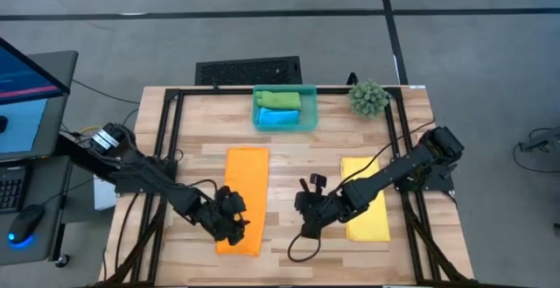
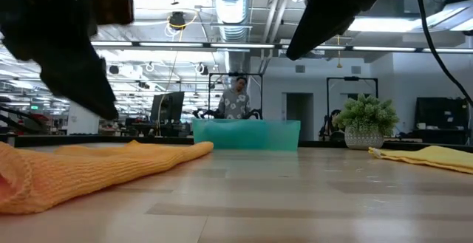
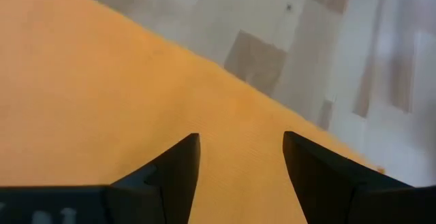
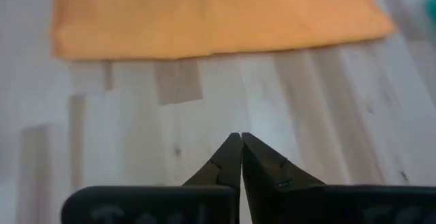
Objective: Roll microfiber towels into tight, uniform cylinder then place into a basket
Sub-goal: Roll the orange towel
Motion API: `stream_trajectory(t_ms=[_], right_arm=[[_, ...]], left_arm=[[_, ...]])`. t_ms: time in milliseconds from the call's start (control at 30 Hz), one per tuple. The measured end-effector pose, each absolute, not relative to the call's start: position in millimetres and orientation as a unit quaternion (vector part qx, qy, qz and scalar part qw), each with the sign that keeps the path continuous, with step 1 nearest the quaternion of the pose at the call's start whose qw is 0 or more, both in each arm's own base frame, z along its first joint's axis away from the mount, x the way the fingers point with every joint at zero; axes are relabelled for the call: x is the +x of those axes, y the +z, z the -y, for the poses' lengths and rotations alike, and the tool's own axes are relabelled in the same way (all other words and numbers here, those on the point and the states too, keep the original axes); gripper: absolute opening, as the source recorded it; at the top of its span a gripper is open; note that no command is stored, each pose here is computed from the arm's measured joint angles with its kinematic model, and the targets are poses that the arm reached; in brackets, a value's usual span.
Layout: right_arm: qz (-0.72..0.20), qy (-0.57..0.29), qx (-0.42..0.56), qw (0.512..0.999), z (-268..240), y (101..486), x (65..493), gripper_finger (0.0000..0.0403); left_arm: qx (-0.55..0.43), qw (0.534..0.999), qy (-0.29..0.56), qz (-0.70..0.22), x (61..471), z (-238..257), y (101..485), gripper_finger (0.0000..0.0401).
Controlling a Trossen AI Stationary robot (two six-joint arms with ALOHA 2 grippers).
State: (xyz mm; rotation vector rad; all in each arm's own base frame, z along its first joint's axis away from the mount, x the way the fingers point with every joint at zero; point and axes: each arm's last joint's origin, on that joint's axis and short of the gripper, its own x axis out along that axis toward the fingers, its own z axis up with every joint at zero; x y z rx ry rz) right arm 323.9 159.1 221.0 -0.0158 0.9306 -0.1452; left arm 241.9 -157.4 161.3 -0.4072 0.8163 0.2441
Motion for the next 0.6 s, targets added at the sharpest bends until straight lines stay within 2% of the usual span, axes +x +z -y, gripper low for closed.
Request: stream_trajectory(t_ms=[133, 300, 500, 600], right_arm=[[-0.429, -0.007, -0.014, 0.903, -161, 225, 332, 0.0056], [-0.378, 0.064, -0.014, 0.924, -170, 234, 340, 0.0105], [-0.316, 0.119, -0.083, 0.938, -183, 242, 343, 0.0184], [-0.298, 0.135, -0.106, 0.939, -189, 230, 353, 0.0211]], left_arm=[[-0.137, 0.894, 0.153, -0.398, 232, 155, 177, 0.0204], [-0.076, 0.88, 0.189, -0.43, 219, 147, 168, 0.0204], [-0.076, 0.868, 0.164, -0.462, 214, 145, 154, 0.0204], [-0.082, 0.877, 0.143, -0.452, 215, 145, 148, 0.0204]])
